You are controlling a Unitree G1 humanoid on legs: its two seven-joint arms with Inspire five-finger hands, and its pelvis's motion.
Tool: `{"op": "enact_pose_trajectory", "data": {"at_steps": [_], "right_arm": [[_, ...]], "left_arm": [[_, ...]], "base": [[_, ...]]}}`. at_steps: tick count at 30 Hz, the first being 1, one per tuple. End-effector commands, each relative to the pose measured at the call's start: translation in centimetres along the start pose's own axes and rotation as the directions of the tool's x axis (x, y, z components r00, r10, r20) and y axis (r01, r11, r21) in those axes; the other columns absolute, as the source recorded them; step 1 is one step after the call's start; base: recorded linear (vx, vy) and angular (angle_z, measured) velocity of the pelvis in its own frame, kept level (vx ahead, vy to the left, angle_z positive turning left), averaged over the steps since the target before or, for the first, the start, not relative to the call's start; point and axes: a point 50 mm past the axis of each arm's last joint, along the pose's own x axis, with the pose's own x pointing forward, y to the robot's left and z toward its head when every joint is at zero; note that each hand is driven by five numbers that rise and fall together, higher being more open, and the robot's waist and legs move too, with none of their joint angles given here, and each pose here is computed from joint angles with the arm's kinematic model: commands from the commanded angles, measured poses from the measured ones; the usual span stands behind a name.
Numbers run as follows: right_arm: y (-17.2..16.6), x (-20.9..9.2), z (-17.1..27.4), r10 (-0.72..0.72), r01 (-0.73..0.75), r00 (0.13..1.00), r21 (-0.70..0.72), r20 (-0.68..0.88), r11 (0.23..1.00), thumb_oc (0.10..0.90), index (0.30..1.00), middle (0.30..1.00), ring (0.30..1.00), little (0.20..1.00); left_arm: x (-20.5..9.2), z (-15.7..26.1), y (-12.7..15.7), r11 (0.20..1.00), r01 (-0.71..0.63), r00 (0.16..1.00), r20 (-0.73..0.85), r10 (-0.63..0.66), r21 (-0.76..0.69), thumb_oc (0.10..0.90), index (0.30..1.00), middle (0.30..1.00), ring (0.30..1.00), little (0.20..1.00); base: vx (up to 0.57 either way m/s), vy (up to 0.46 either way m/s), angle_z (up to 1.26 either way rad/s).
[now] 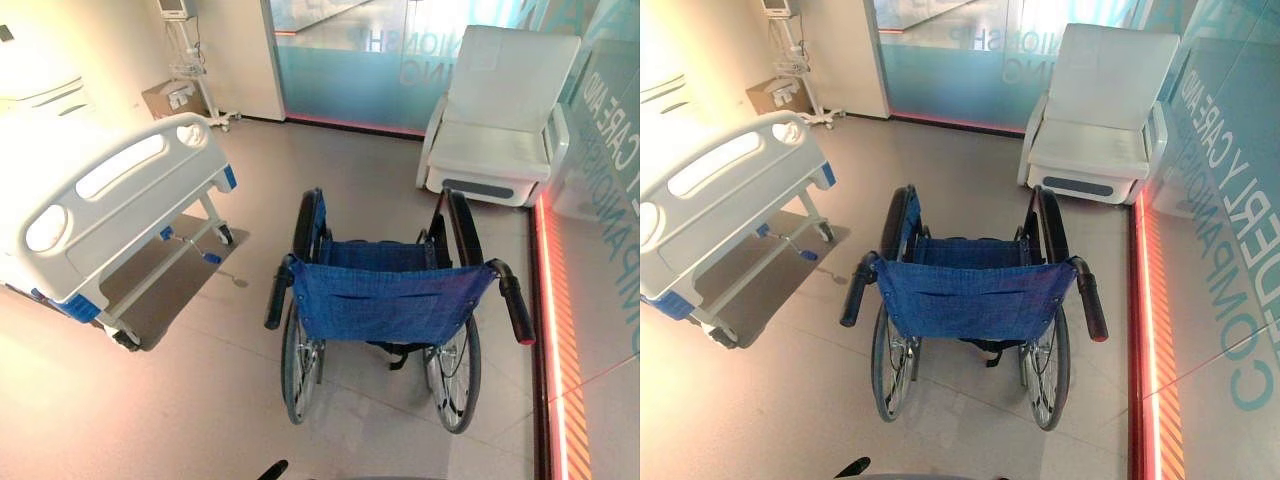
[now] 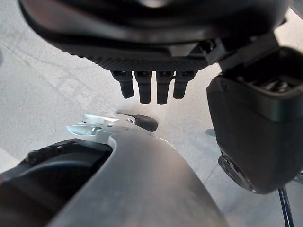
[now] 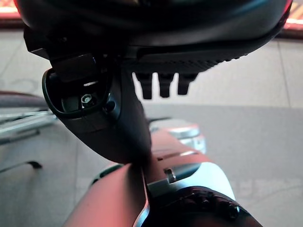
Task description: Push the wheelchair next to the bed
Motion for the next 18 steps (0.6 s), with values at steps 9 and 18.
{"op": "enact_pose_trajectory", "data": {"at_steps": [9,18], "right_arm": [[3.05,0.19,-0.35,0.069,-0.070,0.996,-0.016,-0.052,0.997,0.800,0.900,0.900,0.900,0.900],[2.87,0.22,-0.11,0.030,-0.031,0.999,-0.029,-0.027,0.999,0.800,0.900,0.900,0.900,0.900]], "left_arm": [[0.15,0.90,-0.83,1.000,-0.008,1.000,0.005,0.008,0.027,0.800,0.900,0.900,0.900,0.900],[0.16,1.02,-0.85,0.998,-0.026,1.000,0.011,0.025,0.056,0.800,0.900,0.900,0.900,0.900]], "base": [[0.00,0.000,0.00],[0.00,0.000,0.00]]}}
